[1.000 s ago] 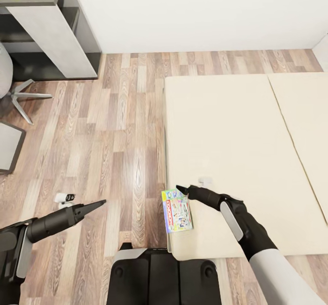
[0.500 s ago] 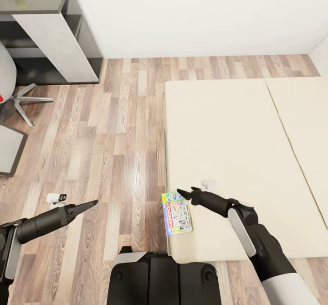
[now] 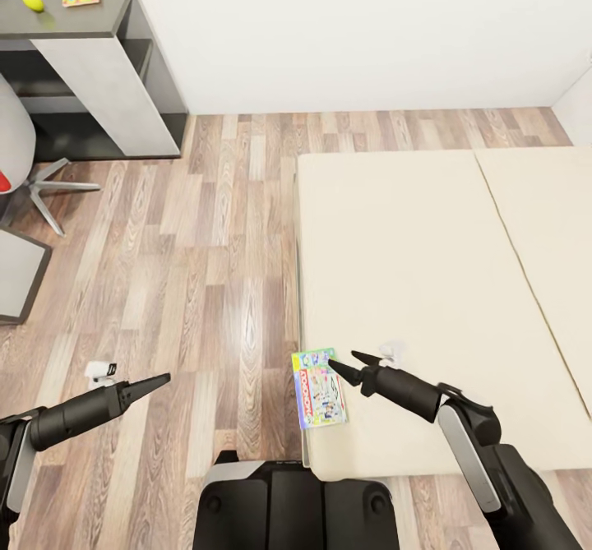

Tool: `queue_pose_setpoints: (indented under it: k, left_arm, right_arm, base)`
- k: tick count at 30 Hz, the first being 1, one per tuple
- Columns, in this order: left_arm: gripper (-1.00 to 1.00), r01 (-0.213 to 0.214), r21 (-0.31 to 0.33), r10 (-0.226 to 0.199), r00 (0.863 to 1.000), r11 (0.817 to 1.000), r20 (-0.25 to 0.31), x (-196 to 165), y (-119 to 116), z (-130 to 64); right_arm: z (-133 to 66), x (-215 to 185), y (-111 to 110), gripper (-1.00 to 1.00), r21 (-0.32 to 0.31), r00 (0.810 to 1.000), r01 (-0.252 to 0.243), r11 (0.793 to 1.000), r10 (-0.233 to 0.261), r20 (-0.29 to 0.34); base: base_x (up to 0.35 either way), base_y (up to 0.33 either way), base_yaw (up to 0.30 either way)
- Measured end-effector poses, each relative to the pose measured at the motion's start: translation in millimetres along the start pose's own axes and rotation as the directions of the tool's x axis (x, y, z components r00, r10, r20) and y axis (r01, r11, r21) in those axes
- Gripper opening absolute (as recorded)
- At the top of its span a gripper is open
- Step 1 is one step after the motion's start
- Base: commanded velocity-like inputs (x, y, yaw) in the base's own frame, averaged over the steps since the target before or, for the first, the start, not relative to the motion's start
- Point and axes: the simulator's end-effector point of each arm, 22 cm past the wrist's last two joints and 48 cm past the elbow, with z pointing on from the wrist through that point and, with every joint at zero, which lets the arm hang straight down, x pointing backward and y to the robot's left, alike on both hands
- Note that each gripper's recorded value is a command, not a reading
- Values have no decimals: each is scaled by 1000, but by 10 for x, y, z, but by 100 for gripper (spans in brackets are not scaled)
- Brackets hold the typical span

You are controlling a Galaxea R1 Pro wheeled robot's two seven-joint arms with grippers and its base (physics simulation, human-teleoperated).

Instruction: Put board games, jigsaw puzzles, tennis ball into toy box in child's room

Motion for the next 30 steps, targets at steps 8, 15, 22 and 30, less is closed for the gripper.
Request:
queue_pose_setpoints:
  k: [8,15,22,30]
  left_arm:
    - [100,-34,-23,34,999,999,-5,24,73,-71]
    - [100,-49,-25,48,999,999,-9,24,57,-78]
    - [100,-59,-24,59,998,998,-6,-4,22,-95]
    - [100,-70,-23,70,998,997,2,-46,-20,-121]
  right_arm:
    - [-156,-41,38,100,-24,1000,-11,1000,12,29]
    - [-202,-79,56,100,-30,999,-11,1000,12,42]
    - [-205,-114,106,100,-35,999,-3,999,5,50]
    - [-217,-161,151,100,-37,998,8,999,-6,59]
  base:
    - [0,0,0]
    - [0,0,0]
    - [0,0,0]
    - [0,0,0]
